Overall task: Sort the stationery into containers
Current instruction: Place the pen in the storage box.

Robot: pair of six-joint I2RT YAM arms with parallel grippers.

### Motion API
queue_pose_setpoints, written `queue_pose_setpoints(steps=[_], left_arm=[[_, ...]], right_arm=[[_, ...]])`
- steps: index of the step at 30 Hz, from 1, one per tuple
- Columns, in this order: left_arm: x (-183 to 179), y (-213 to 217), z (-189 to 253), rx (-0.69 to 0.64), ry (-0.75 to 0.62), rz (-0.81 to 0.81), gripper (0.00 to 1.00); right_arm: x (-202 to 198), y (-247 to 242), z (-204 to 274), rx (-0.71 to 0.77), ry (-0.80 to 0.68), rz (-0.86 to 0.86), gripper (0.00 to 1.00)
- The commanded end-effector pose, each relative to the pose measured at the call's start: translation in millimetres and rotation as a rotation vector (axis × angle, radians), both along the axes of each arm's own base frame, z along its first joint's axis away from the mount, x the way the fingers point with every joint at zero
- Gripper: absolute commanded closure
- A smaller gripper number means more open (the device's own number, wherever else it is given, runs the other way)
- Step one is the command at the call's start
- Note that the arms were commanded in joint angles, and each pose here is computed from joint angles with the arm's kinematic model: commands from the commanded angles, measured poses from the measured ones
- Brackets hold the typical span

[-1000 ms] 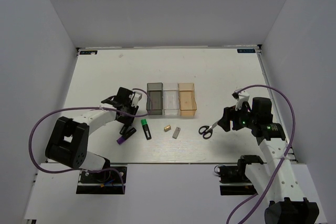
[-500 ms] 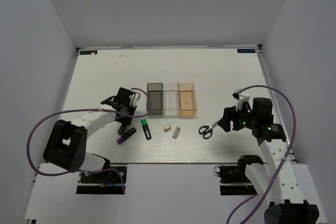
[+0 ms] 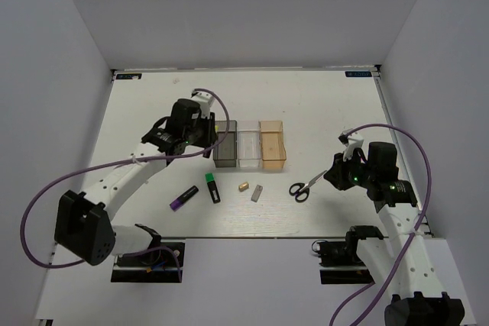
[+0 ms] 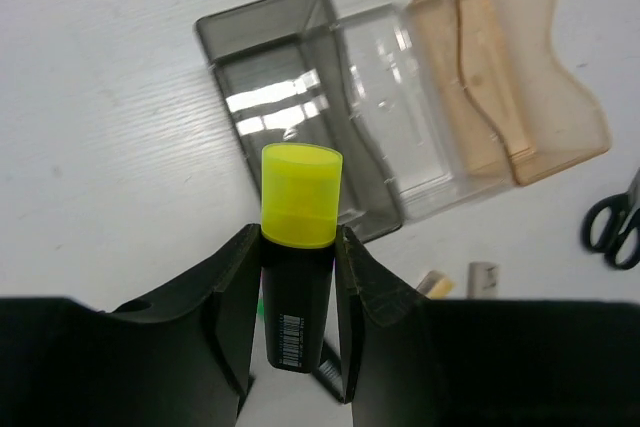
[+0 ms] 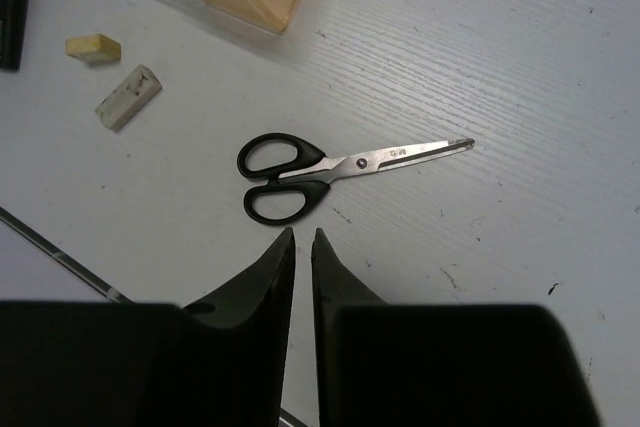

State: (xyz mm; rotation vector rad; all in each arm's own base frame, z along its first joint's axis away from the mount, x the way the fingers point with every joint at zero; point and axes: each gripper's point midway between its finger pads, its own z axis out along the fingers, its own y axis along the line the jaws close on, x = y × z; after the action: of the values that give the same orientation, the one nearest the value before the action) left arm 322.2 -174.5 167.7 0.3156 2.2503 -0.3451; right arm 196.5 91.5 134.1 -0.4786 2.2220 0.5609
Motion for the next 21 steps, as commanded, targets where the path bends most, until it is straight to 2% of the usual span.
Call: queue_pose_setpoints(steps=[1,2,4,9,12,13,14,15,17,18,21], left_arm=[[22.2,-33.9,21.8,-0.142,-0.053,0.038,1.0],[30.8,-36.4,12.0,-0.122,-0.052,0.068,1.0],[42.6,-43.2,20.0,-0.135,-0.085,0.104,1.0],[67.9,-46.5,2.5,-0.053,-0.102,0.191,1.0],[75.6,-48.9,-15.0,-0.033,-0.074,0.207,0.98],[77.1,-53.1,-14.1,-0.038,-0.076,0.201,0.95],[76.8,-55.0,-16.7,-0.037,-0.07,0.197,0.89],[78.3,-57.1,-25.5,-0.029,-0.053,0.199,0.79],[77.0,-62.1,-28.5,-0.026,-0.047,0.188,0.69],[77.0,-62.6,-32.5,-0.02,-0.04,0.187,0.58],[73.7,-63.3,-35.4,-0.01,-0.032,0.181,0.5]], right_arm=[[5.3,1.5,16.5,0.012,-0.047,0.004,0.85],[5.2,2.1,16.2,0.013,-0.047,0.007,0.85],[4.9,2.3,15.7,0.014,-0.045,0.008,0.85],[4.3,3.1,13.6,0.017,-0.033,0.011,0.84],[4.3,2.9,15.4,0.016,-0.04,0.01,0.78],[4.8,2.4,15.8,0.015,-0.043,0.007,0.76],[4.9,2.3,15.6,0.016,-0.041,0.007,0.73],[4.8,1.9,15.0,0.013,-0.041,0.005,0.71],[4.2,2.4,14.0,0.014,-0.037,0.007,0.64],[4.5,2.1,14.6,0.014,-0.038,0.006,0.63],[4.5,2.9,16.3,0.016,-0.041,0.01,0.59]])
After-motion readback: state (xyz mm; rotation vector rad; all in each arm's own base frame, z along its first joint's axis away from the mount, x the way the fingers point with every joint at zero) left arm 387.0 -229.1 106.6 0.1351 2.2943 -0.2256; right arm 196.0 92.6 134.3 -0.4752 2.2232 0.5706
